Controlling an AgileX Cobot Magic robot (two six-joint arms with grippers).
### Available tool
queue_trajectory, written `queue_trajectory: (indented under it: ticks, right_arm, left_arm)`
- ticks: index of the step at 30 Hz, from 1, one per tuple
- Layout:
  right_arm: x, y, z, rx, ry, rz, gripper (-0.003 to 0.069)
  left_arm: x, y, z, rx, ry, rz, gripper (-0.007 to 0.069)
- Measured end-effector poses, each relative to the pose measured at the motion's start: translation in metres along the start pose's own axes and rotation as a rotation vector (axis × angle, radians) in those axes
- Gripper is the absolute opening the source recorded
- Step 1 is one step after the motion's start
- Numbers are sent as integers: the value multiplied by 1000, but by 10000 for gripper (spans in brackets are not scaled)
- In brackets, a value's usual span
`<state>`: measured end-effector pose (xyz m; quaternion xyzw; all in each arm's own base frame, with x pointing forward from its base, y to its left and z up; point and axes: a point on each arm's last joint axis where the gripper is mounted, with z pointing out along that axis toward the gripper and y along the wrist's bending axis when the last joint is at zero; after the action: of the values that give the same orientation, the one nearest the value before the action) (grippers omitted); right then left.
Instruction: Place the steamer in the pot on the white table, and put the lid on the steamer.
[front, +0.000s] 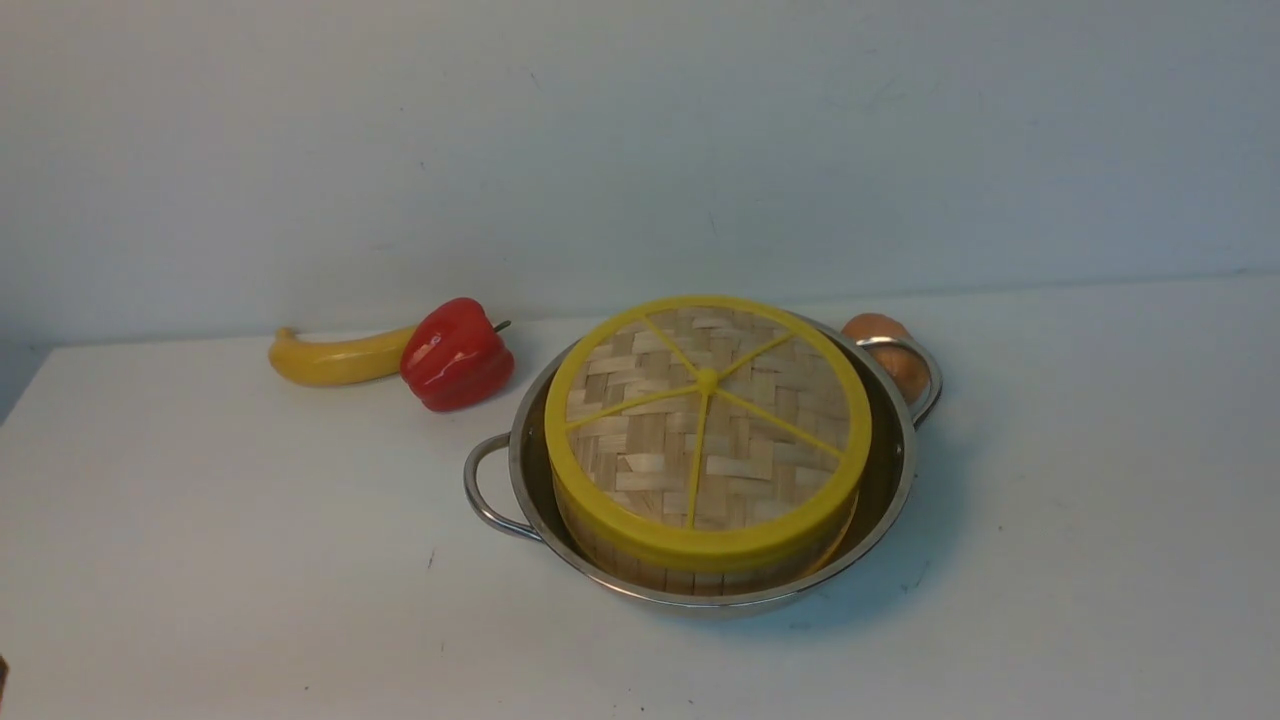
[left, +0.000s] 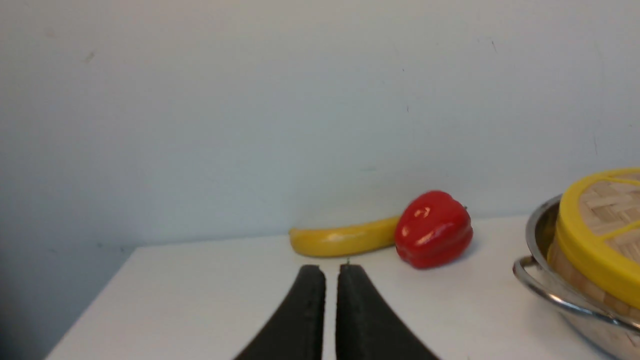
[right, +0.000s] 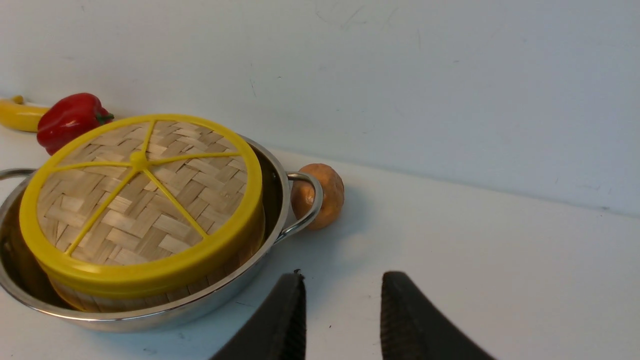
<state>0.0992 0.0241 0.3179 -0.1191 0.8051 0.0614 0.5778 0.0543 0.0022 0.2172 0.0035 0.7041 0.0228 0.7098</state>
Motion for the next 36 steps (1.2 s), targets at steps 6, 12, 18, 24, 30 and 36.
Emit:
queue_trajectory:
  ticks: [6, 12, 18, 24, 30, 36]
  right_arm:
    - [0, 0, 0, 0, 0, 1, 239]
    - [0, 0, 0, 0, 0, 1, 239]
    - [0, 0, 0, 0, 0, 1, 239]
    - [0, 0, 0, 0, 0, 1, 239]
    - [0, -1, 0, 10, 1, -6, 239]
    - [3, -15, -2, 147, 4, 27, 240]
  left_arm:
    - [21, -3, 2, 28, 90, 23, 31]
    - [21, -3, 2, 31, 89, 39, 46]
    - [21, -3, 2, 31, 89, 40, 52]
    - [21, -3, 2, 31, 89, 41, 59]
    - [21, -3, 2, 31, 89, 41, 73]
    - [21, -3, 2, 31, 89, 41, 84]
